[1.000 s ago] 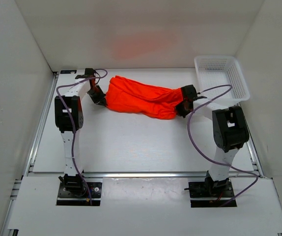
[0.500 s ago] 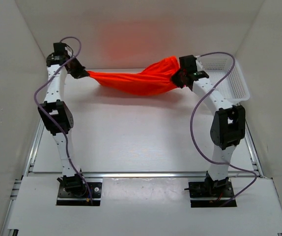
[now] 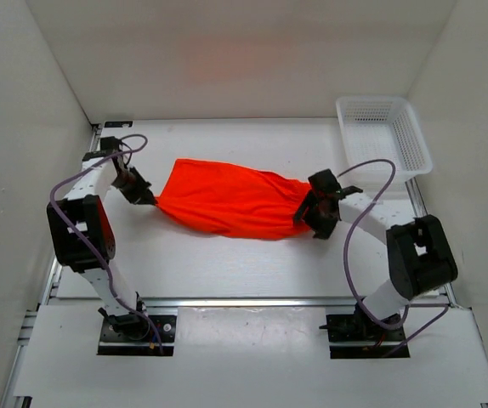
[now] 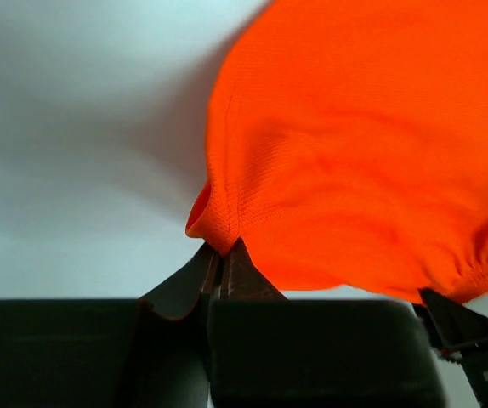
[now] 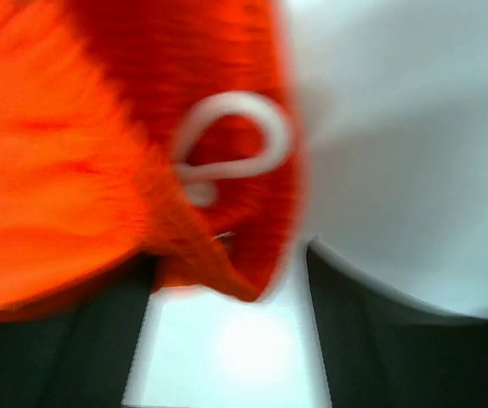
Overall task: Fold and stack the shorts
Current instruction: Fold the shorts
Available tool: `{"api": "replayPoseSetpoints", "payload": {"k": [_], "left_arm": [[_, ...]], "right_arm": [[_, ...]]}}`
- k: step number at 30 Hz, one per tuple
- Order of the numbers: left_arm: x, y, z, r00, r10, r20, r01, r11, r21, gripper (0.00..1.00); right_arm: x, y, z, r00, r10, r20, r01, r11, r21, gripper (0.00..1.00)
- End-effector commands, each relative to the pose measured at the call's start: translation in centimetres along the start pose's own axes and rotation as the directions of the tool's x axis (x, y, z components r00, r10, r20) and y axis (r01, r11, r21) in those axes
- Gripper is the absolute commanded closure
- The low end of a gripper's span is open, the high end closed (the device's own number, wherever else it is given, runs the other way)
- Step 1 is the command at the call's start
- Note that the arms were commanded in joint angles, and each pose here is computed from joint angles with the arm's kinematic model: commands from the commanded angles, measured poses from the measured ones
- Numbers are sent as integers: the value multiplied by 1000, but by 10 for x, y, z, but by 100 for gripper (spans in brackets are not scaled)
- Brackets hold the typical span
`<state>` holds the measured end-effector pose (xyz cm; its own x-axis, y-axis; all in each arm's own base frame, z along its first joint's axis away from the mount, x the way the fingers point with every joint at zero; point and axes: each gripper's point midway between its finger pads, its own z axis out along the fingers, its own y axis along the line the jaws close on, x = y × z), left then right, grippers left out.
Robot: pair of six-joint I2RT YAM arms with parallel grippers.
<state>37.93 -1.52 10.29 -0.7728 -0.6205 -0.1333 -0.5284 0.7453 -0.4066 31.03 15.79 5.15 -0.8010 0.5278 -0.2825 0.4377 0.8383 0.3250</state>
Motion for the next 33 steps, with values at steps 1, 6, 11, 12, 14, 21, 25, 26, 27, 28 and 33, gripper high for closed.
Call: {"api": "replayPoseSetpoints", "payload": {"k": [1,6,11,12,14,21,25,26,27,28,33], "left_arm": [[0,22,-13,994,50,99,-45,997,-58,90],[19,35,-13,996,57,65,-52,996,-69,0],[7,23,-39,988,75,134,-68,996,-56,0],[1,21,-43,985,79,155,-70,996,-63,0],[-6,15,-56,979,86,184,-76,995,-59,0],[-4,-1,-61,976,116,186,-111,993,-37,0],[1,5,-56,977,130,167,-124,991,-48,0],[3,7,-54,979,128,159,-122,991,-52,0],[3,7,-54,979,128,159,-122,991,-52,0],[3,7,-54,978,137,159,-131,990,-54,0],[5,9,-54,978,145,150,-137,989,-59,0]], "right_arm": [[19,-13,-26,1000,-18,7,18,999,-33,19],[31,-40,-61,998,-50,48,49,999,21,8],[13,-34,-87,982,-112,154,113,994,4,18],[4,-26,-93,973,-148,178,151,989,-4,23],[-4,-16,-95,962,-198,186,202,979,-2,33],[-38,15,-53,934,-330,133,318,942,108,33],[-60,25,-33,919,-371,136,349,924,157,30],[-58,23,-18,921,-376,106,355,918,177,30],[-63,23,-14,919,-381,100,359,915,185,30],[-66,27,-10,919,-381,101,359,915,184,30],[-66,22,-8,933,-339,116,311,927,209,87]]}}
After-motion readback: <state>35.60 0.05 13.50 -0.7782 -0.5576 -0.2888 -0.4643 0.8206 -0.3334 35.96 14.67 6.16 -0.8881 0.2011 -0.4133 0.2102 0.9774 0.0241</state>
